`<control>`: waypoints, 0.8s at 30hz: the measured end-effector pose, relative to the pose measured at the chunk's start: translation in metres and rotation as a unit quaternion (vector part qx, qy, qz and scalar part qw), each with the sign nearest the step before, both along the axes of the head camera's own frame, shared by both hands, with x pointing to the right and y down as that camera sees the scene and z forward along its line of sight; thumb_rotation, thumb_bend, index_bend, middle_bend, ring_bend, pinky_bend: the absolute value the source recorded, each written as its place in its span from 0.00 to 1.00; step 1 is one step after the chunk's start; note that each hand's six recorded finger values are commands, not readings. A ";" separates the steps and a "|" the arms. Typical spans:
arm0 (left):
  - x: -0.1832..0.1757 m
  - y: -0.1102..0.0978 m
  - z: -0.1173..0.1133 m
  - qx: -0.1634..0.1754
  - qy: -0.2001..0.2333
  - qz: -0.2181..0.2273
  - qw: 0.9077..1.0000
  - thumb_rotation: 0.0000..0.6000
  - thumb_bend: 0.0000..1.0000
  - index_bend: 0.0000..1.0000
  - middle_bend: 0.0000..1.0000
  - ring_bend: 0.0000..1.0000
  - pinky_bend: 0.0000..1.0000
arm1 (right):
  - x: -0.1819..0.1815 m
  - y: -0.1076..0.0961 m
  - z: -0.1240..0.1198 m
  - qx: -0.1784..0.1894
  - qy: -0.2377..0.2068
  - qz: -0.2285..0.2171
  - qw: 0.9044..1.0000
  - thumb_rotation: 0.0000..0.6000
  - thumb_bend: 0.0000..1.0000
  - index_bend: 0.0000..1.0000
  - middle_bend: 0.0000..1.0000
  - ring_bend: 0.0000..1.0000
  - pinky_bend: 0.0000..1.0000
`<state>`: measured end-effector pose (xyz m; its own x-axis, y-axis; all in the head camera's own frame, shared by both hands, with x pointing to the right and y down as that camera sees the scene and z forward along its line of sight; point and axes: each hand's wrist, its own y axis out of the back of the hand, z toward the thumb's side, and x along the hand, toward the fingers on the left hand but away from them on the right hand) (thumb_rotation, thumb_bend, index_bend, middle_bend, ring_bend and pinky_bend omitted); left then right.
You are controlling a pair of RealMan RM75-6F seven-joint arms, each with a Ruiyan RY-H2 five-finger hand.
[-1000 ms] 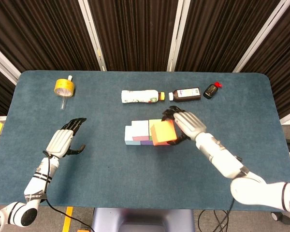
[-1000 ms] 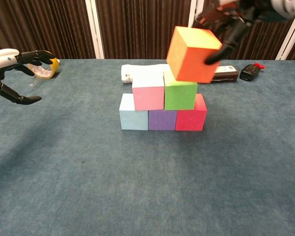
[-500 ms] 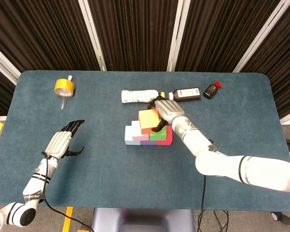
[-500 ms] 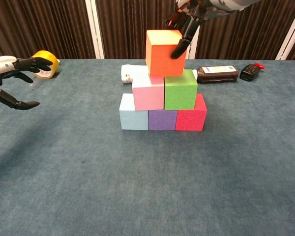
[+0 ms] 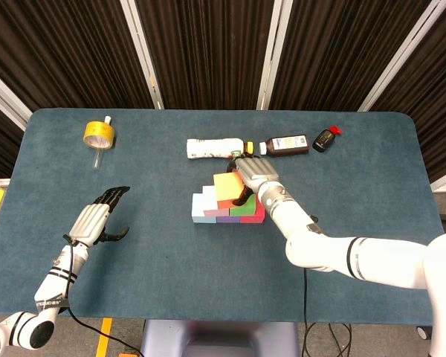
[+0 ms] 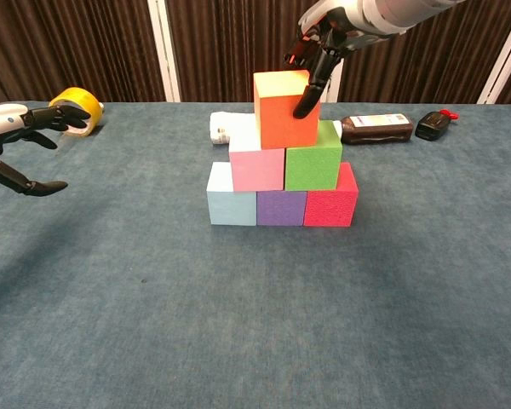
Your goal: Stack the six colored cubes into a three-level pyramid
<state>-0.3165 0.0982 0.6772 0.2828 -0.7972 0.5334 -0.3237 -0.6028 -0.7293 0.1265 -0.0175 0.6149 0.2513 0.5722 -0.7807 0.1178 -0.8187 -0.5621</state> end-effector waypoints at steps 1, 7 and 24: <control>0.000 0.000 0.000 0.000 0.001 0.000 1.000 1.00 0.34 0.00 0.04 0.03 0.16 | 0.000 0.000 0.000 0.000 0.001 0.001 1.000 1.00 0.42 0.48 0.26 0.14 0.21; 0.000 0.000 0.001 -0.001 0.002 0.000 1.000 1.00 0.34 0.00 0.03 0.03 0.15 | -0.002 0.001 -0.002 0.002 0.003 0.003 1.000 1.00 0.42 0.48 0.26 0.14 0.21; -0.004 0.001 0.005 -0.004 0.011 -0.001 1.000 1.00 0.34 0.00 0.03 0.02 0.15 | -0.006 0.005 -0.005 0.005 0.001 0.028 1.000 1.00 0.42 0.47 0.26 0.14 0.19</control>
